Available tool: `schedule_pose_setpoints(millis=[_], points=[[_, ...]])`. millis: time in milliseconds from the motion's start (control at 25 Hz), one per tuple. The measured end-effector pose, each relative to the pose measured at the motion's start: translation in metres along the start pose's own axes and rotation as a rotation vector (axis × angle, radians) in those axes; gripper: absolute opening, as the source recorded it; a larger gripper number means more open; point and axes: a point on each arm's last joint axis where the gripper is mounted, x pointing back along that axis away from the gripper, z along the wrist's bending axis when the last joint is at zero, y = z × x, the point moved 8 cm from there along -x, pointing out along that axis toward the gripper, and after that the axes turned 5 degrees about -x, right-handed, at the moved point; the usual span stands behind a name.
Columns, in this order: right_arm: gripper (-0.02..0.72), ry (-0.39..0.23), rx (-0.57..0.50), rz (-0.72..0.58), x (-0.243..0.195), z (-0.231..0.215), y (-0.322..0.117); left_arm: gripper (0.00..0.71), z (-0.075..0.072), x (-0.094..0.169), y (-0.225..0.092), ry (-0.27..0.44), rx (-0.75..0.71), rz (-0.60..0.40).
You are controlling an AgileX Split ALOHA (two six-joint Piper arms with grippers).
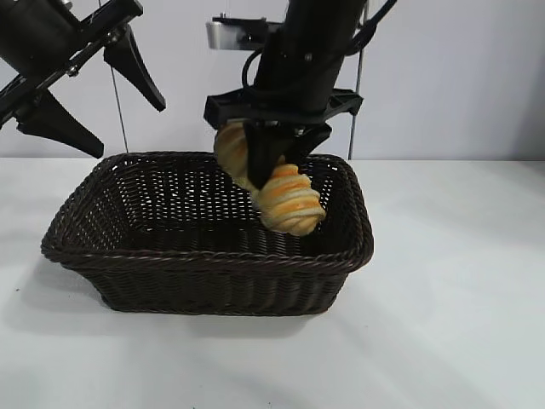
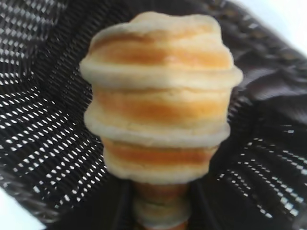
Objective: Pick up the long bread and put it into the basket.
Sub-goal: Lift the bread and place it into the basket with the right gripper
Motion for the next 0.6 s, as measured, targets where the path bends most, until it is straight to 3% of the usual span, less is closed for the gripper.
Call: schedule_pose_setpoints(millis=[240,480,600], points=[[0.415,0.0,0.002,0.004,0.0,0.0,-0.0007,0.55,0.0,0.0,0.0,0.0,0.0,0.0],[0.527,0.002,0.002,0.012,0.0002,0.0004,-0.0019,0.55,0.0,0.0,0.0,0.0,0.0,0.0],[0.54,0.005,0.004,0.028,0.0051,0.0014,-0.0021,0.55,0.0,0.0,0.0,0.0,0.0,0.0]])
